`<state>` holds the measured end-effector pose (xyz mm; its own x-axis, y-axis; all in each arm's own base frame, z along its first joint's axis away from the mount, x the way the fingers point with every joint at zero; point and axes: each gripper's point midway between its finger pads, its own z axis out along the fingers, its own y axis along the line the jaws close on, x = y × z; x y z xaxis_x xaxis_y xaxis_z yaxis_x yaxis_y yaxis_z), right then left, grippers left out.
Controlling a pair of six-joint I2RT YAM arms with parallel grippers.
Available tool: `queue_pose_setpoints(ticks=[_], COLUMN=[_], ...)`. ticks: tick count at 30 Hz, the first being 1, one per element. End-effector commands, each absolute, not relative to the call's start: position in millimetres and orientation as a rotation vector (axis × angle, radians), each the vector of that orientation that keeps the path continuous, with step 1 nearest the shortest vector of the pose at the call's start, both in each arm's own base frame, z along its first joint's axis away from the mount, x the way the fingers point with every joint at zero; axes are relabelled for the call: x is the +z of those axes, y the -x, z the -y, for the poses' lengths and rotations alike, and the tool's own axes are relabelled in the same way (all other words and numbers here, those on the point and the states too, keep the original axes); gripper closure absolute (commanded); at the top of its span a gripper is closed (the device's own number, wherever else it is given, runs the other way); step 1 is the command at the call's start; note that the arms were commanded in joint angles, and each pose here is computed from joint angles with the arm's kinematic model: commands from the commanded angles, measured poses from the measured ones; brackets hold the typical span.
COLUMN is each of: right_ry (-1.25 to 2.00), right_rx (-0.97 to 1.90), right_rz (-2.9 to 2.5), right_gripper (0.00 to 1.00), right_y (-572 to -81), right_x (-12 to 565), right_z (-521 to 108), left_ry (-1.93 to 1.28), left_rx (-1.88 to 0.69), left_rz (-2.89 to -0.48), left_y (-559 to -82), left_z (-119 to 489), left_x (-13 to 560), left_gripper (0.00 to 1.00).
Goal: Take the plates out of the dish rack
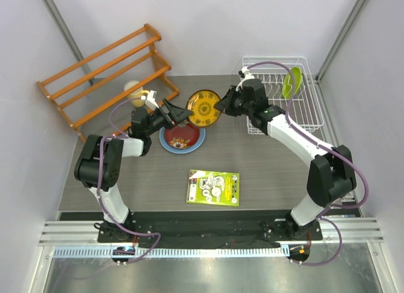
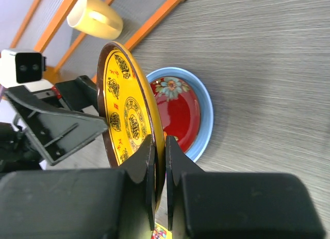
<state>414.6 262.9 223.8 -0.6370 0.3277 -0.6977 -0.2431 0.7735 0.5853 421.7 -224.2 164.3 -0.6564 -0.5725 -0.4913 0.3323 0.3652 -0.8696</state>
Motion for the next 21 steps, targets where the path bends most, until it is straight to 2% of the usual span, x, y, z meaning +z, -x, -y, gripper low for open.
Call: queue_pose_setpoints(ticks=[1,3,4,6,7,10,15,16,17,19,20,21], right_ry=[-0.037,-0.036,-0.039,-0.036,-0.038,-0.032,-0.018,-0.017,-0.018,-0.023,-0.020,-0.020], right_rx=[0.965,0.974,0.977,0.987,0.989,1.002,1.040,1.040,1.041,1.039,1.039,1.033], right_rz=[-2.016,-2.020,-2.024,-2.028,-2.030,-2.039,-2.034,-2.039,-2.039,-2.045,-2.045,-2.049], right_gripper=[0.99,0.99,0.99,0.99,0.99,0.99,0.98,0.96,0.88,0.86,0.69,0.58], right_y=[-415.5,-414.9,-414.2,-413.0,-412.4,-409.8,-409.8,-409.8,-409.4,-410.0,-409.9,-410.2], right_x=[249.0,247.3,245.7,245.2,244.6,242.2,240.6,238.4,238.1,234.9,234.9,233.3], right_z=[-282.3,-283.6,-283.6,-284.3,-284.9,-286.2,-292.2,-292.4,-292.2,-291.8,-291.9,-291.4], left_ry=[0.147,0.147,0.150,0.155,0.160,0.164,0.155,0.154,0.147,0.140,0.142,0.147], left_rx=[-1.433,-1.429,-1.425,-1.415,-1.407,-1.382,-1.378,-1.376,-1.376,-1.371,-1.364,-1.358], left_rz=[-1.737,-1.739,-1.738,-1.740,-1.739,-1.745,-1.754,-1.752,-1.749,-1.748,-1.744,-1.742], left_y=[-426.5,-427.0,-427.3,-427.0,-427.3,-425.2,-421.8,-421.3,-419.7,-418.0,-417.0,-417.1], left_z=[232.8,233.2,232.7,231.5,231.1,228.3,228.1,227.7,227.7,227.1,226.0,224.5], left_x=[184.3,182.5,182.5,180.5,180.3,176.6,173.3,173.7,174.8,174.6,175.6,175.8], left_gripper=[0.14,0.28,0.40,0.53,0.66,0.84,1.00,1.00,1.00,1.00,1.00,1.00])
